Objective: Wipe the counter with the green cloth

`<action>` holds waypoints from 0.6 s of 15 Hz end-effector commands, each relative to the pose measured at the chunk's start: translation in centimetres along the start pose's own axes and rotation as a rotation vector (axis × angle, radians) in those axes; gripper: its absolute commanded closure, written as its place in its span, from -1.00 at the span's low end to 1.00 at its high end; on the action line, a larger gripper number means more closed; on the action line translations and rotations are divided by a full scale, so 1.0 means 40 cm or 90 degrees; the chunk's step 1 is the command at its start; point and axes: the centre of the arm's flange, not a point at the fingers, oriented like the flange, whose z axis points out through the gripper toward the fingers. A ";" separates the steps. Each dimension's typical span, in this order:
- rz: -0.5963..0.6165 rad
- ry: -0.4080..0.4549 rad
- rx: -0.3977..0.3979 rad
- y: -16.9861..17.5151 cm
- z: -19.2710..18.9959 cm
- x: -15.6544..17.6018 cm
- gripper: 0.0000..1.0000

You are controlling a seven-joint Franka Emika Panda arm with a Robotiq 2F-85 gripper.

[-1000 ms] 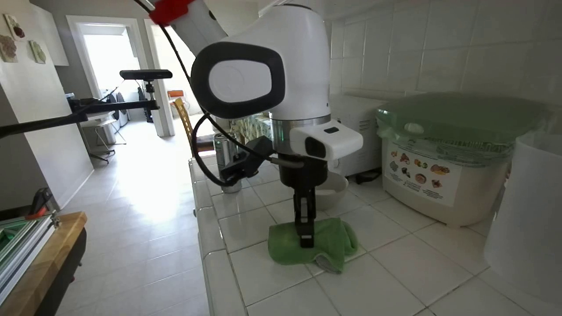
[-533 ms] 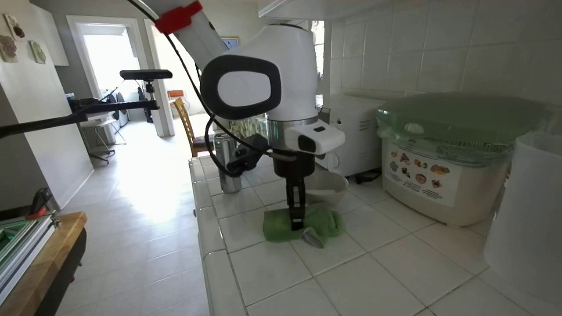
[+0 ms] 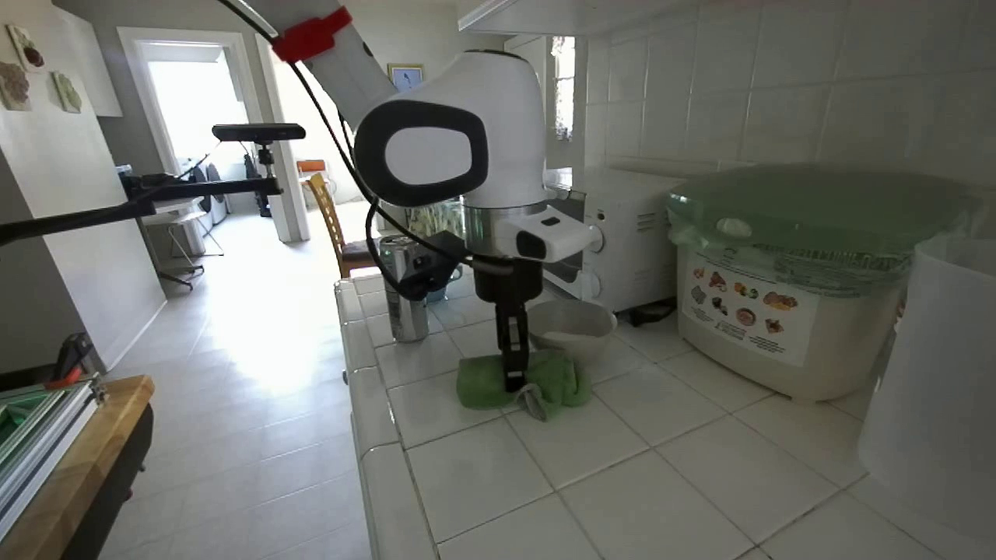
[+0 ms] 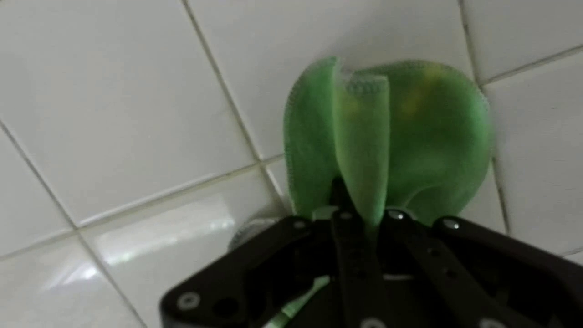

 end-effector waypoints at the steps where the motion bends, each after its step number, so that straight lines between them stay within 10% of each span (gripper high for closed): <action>1: 0.048 0.000 -0.007 0.131 0.003 0.005 0.97; 5: 0.135 -0.002 -0.028 0.309 0.003 0.017 0.97; 9: 0.114 -0.004 -0.029 0.279 0.011 0.010 0.97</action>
